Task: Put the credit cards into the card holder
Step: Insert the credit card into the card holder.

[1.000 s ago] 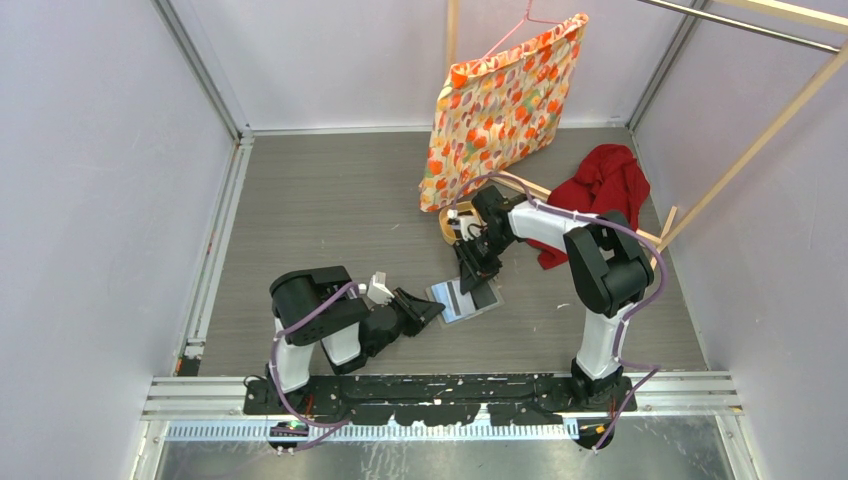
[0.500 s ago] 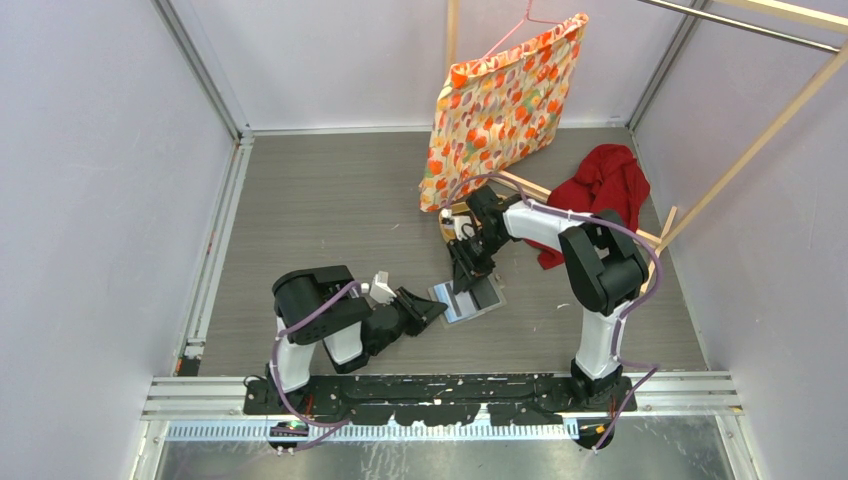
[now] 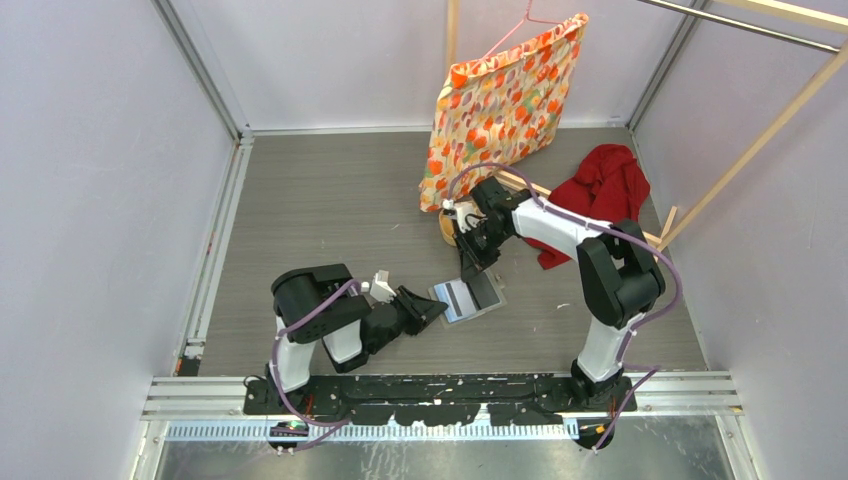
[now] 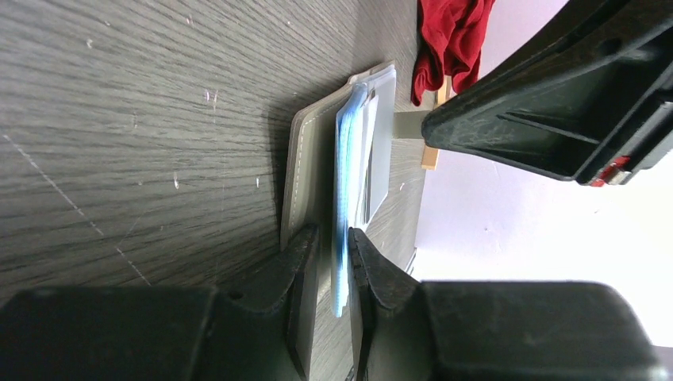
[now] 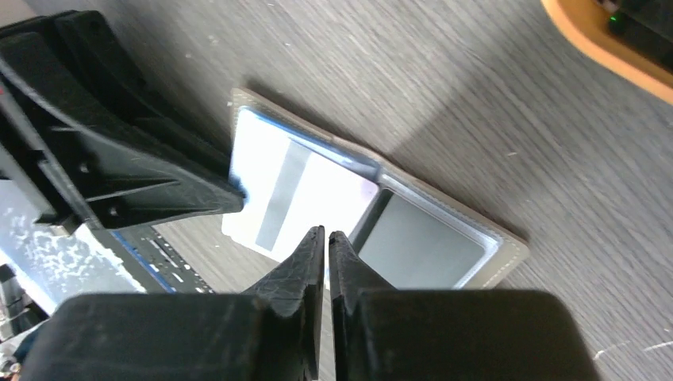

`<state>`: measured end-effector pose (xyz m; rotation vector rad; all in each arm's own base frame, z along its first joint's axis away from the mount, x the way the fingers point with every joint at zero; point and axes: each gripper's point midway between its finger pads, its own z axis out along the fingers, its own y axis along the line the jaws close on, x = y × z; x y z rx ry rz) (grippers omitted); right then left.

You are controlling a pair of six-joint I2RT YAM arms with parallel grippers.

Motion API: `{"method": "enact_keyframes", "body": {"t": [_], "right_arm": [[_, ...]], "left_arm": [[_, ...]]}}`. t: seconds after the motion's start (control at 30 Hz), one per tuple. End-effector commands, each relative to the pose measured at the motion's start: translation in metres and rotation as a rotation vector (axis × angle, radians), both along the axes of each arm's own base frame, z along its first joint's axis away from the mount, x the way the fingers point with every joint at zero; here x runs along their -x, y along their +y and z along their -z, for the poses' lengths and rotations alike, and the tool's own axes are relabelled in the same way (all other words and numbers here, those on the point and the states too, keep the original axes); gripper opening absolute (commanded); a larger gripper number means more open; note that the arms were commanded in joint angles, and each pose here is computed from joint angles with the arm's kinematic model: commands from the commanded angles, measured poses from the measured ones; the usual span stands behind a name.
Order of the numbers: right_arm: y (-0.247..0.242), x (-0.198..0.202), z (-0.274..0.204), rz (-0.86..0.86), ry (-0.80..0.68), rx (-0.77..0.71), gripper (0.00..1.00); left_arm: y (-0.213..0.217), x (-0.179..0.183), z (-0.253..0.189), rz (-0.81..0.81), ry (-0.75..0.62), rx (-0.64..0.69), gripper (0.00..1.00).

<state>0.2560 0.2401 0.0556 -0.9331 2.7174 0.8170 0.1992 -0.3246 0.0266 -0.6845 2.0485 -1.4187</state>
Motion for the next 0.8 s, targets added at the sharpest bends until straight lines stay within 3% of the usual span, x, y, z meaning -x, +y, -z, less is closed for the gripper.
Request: {"method": "enact_keyframes", "body": {"t": [0.0,0.43,0.77], "right_arm": [[-0.013,-0.005,0.008,-0.009,-0.037,0.086,0.1],[-0.006,0.012,0.037,-0.071,0.042,0.174,0.08],[0.014,0.02,0.027,-0.095,0.084,0.081,0.08]], "left_arm": [[0.023,0.014,0.048,0.025,0.07,-0.191,0.23],[0.022,0.016,0.05,0.034,0.074,-0.195,0.28],[0.02,0.016,0.051,0.04,0.076,-0.188,0.28]]}}
